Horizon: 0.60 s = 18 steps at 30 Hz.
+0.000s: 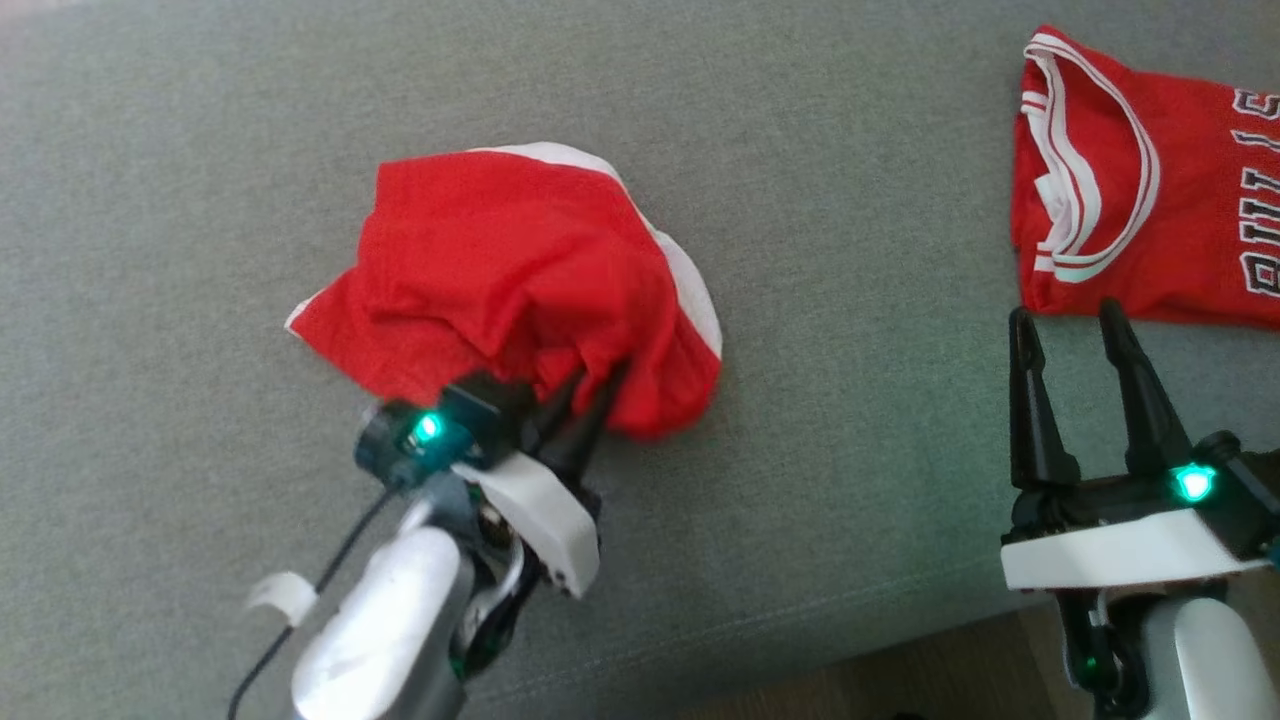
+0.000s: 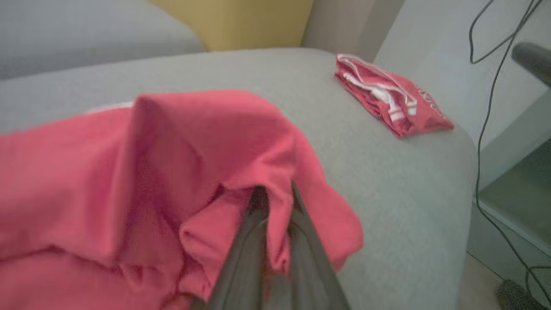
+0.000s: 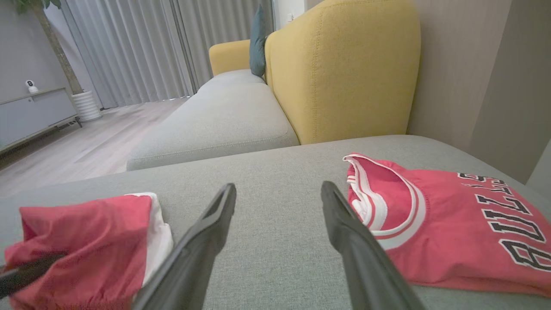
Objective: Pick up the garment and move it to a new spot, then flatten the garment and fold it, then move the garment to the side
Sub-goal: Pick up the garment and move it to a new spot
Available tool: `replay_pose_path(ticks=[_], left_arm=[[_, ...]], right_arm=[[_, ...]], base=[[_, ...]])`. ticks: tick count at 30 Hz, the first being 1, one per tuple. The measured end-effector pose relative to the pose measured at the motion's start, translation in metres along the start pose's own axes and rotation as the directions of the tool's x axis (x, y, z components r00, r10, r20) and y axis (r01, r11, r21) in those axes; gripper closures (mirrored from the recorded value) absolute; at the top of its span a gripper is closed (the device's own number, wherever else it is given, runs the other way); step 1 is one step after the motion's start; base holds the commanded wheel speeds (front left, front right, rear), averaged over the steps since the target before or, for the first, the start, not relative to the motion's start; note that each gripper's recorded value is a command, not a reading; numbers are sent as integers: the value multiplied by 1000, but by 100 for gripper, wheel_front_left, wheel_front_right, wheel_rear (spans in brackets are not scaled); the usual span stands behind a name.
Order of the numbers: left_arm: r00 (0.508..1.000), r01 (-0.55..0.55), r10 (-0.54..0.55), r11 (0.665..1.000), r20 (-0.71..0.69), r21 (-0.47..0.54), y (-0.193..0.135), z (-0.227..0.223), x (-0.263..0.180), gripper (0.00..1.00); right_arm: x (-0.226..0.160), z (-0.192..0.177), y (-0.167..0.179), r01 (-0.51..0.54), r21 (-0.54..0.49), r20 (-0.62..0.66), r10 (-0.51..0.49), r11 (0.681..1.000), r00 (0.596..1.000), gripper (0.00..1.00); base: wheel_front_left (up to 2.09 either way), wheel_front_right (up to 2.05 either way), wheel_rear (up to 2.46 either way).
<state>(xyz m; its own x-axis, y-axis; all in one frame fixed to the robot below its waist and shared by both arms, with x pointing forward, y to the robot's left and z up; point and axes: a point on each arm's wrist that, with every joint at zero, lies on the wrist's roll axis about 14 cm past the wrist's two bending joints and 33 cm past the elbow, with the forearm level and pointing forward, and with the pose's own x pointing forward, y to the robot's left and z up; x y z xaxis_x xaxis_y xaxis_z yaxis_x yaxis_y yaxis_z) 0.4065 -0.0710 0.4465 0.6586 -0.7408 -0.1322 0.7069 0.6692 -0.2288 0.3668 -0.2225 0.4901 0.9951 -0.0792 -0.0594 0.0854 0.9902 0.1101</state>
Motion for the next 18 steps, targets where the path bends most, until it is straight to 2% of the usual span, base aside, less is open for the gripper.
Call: replay_pose_path(ticks=[4, 5, 6, 11, 14, 18], left_arm=[[994, 1, -4, 1000, -106, -25, -3, -32, -13, 100], [992, 1, -4, 1000, -126, -25, -3, -37, -17, 55], [990, -8, 5, 1000, -137, -21, -1, -40, -22, 0], [994, -59, 60, 998, -88, 17, 7, -33, -43, 0], [990, -138, 138, 990, -20, 39, 19, -20, -57, 0], [961, -267, 262, 963, 90, 48, 41, 4, -80, 0]], right_arm=[[3, -4, 6, -18, 6, -7, 18, 1000, 1000, 0], [5, -4, 8, -26, 8, -7, 26, 1000, 1000, 0], [6, -5, 11, -36, 9, -6, 36, 999, 999, 0], [13, -2, 29, -93, 13, 6, 93, 996, 996, 0], [17, 0, 40, -127, 10, 11, 127, 992, 992, 0], [22, 4, 56, -175, 9, 19, 175, 985, 984, 0]], base=[[0, 0, 0], [0, 0, 0], [0, 0, 0], [0, 0, 0], [0, 0, 0], [0, 0, 0]])
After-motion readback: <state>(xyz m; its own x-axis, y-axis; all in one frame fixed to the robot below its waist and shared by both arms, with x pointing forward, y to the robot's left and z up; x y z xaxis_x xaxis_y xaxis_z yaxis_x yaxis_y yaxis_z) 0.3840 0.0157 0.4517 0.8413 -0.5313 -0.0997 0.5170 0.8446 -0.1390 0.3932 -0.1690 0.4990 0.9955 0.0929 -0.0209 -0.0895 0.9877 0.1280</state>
